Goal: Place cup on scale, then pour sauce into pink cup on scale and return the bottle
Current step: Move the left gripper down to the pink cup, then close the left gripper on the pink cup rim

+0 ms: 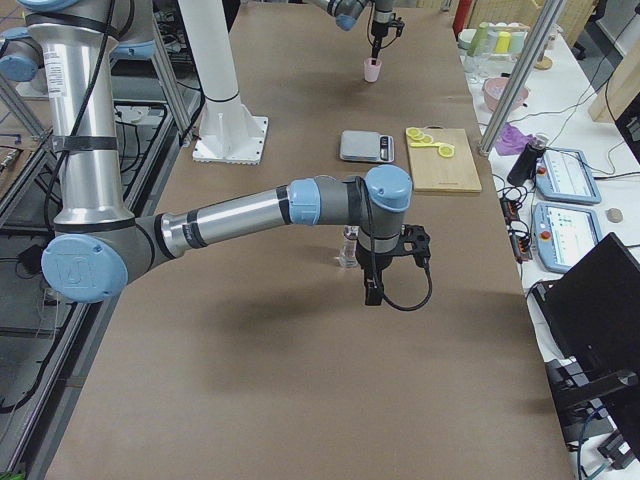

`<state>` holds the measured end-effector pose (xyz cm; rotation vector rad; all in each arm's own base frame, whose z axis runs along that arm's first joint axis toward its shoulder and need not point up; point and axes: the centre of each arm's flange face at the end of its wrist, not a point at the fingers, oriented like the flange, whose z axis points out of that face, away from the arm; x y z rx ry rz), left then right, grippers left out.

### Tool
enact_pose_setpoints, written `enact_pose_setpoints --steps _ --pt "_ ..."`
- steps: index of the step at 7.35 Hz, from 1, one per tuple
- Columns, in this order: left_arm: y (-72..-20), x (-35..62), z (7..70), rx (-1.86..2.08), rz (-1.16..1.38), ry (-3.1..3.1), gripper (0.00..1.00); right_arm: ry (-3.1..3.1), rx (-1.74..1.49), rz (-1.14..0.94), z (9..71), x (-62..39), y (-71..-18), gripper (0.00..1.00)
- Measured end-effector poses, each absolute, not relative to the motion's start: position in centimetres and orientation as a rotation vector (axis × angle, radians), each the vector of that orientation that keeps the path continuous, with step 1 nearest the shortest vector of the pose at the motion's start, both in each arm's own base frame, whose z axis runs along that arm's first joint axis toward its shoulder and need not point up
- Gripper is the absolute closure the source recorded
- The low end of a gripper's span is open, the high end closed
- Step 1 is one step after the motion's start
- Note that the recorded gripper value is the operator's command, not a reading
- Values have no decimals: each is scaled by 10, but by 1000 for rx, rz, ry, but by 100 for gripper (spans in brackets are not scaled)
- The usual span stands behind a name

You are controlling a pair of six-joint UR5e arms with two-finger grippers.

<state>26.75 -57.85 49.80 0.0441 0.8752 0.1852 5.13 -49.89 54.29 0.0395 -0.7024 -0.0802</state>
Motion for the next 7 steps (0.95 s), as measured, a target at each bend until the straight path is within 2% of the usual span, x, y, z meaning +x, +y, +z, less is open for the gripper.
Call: enact_pose_setpoints --steps 4,7 --pt "-575 273 501 38 197 873 70 -702 42 -81 542 51 -500 0" --pt "-575 273 503 36 196 870 94 -702 42 -81 542 51 -500 0"
